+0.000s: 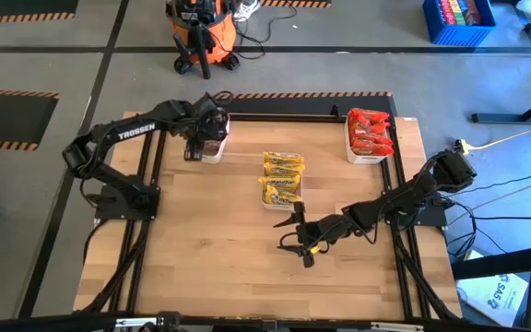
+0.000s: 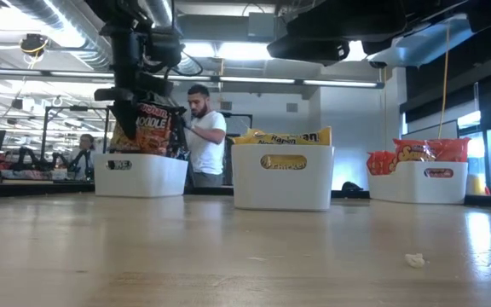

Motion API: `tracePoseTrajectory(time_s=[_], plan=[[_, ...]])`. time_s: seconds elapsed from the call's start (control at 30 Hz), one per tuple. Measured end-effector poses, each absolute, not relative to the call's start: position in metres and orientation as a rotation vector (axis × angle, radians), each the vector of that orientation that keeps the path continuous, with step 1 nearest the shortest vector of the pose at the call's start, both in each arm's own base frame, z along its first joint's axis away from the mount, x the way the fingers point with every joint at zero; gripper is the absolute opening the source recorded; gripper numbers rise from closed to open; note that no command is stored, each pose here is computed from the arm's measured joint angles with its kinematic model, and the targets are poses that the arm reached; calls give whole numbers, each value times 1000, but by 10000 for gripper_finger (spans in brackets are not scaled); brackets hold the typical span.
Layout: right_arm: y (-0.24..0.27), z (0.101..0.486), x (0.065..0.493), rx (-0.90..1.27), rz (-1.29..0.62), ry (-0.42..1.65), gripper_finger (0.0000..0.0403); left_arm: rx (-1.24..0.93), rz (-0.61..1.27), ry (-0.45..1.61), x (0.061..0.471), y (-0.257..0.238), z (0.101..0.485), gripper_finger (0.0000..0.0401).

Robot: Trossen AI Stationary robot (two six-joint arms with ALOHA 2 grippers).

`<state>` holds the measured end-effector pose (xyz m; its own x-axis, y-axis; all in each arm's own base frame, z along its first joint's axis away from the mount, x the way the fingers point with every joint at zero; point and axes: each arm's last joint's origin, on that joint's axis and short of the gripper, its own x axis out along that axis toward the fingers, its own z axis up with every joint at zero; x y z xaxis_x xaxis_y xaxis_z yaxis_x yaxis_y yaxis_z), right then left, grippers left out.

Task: Sort Maruchan noodles
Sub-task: Put the black noodle pack into the white left bin

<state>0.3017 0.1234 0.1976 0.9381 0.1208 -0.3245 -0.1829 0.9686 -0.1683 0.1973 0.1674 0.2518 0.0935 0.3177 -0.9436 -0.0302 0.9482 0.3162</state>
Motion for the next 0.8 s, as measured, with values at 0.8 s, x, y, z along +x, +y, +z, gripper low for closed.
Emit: tracePoseTrajectory(time_s=[0.8], plan=[[125, 201, 303, -180, 199, 276, 260, 151, 305, 1464, 176, 171, 194, 146]])
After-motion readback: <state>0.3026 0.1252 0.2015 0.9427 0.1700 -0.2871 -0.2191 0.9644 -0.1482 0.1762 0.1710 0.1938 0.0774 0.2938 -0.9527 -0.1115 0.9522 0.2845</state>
